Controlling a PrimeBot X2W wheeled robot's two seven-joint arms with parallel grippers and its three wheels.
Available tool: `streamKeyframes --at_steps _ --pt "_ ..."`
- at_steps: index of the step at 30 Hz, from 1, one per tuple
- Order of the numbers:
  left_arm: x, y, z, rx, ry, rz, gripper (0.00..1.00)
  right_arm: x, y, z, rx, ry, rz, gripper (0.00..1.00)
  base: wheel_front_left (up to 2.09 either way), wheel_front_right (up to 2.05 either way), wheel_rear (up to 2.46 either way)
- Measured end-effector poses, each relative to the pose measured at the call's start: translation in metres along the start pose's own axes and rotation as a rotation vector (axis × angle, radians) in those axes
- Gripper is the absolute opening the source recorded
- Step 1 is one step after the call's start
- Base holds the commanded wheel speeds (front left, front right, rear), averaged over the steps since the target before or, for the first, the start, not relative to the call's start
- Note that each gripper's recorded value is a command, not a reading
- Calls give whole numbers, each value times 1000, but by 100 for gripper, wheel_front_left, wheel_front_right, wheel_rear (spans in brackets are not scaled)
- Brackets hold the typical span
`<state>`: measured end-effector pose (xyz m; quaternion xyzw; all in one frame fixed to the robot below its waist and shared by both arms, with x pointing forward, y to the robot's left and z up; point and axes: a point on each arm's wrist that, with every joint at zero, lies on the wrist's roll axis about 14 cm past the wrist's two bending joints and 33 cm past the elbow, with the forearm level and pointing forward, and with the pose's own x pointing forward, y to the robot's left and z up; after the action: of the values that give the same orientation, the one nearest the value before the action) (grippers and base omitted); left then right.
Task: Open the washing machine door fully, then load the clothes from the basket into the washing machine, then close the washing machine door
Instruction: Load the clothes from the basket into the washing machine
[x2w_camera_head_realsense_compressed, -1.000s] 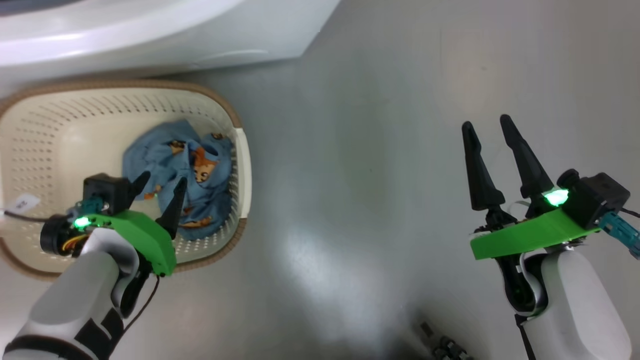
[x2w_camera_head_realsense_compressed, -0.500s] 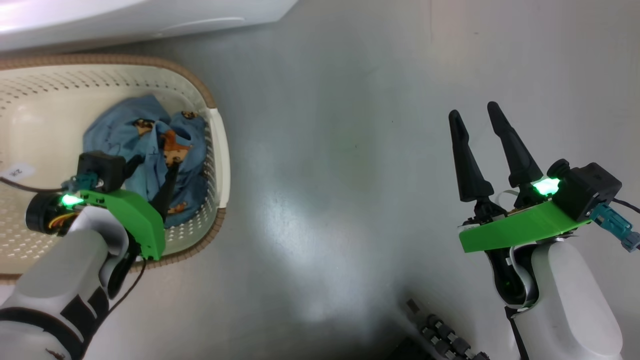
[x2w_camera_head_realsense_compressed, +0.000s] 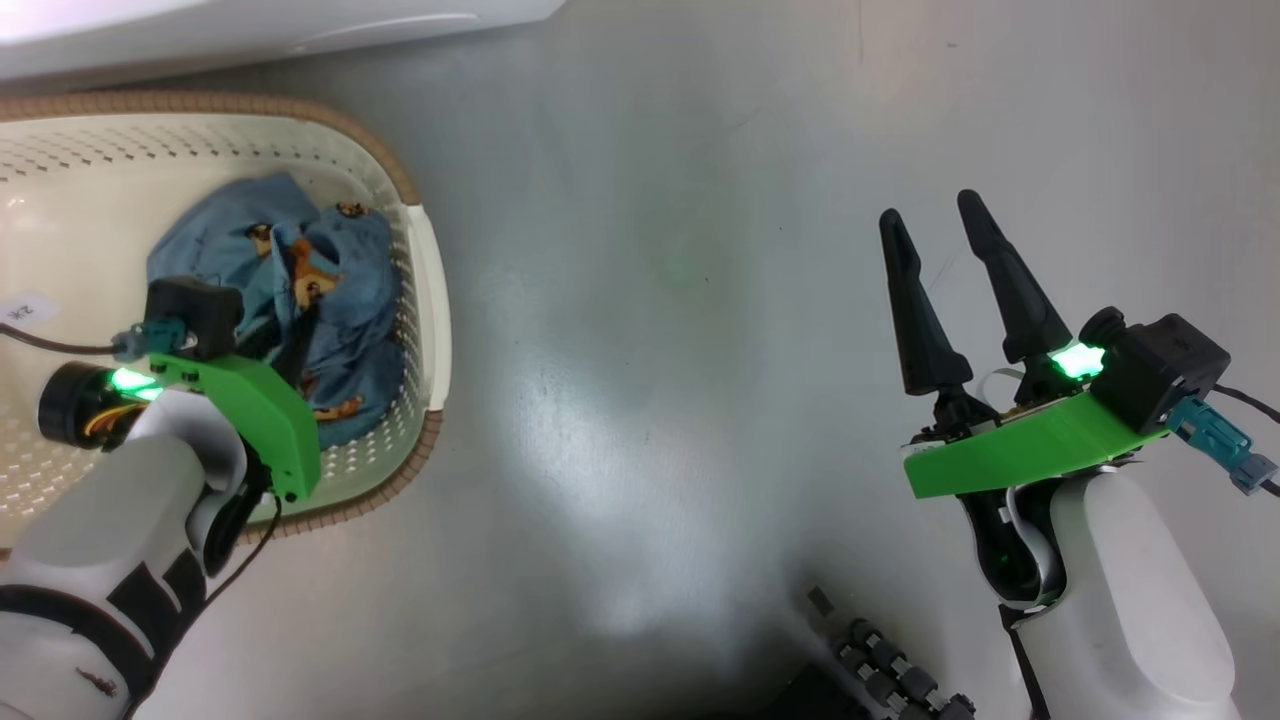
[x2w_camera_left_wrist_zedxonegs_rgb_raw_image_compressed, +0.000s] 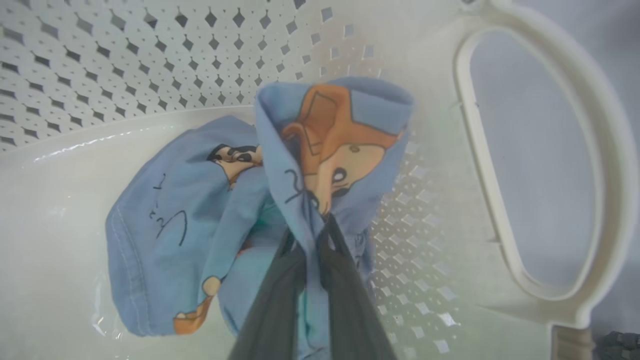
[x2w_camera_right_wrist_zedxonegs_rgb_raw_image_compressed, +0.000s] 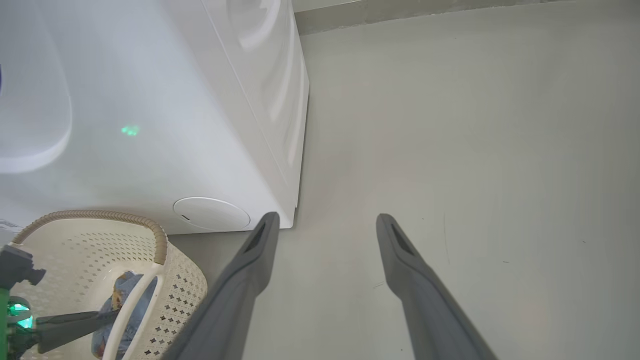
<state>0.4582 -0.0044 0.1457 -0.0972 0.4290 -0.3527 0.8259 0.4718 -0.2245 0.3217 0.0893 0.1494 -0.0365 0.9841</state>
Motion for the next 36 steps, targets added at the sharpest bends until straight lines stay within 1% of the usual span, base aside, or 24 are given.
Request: streamKeyframes --at_steps 7,15,19,23,36 --pt "-4 0 9 -21 -18 11 0 0 3 4 6 -9 7 100 0 0 0" --pt "-22 1 43 -59 -114 42 0 -4 8 13 18 -24 16 100 0 0 0" --pt "-41 0 46 -74 -142 70 0 -6 12 23 23 -44 28 100 0 0 0" --pt "-62 1 63 -88 -207 105 0 -16 13 29 27 -48 30 100 0 0 0" --pt "-148 -11 110 -43 -431 211 0 -59 16 51 32 -71 57 100 0 0 0"
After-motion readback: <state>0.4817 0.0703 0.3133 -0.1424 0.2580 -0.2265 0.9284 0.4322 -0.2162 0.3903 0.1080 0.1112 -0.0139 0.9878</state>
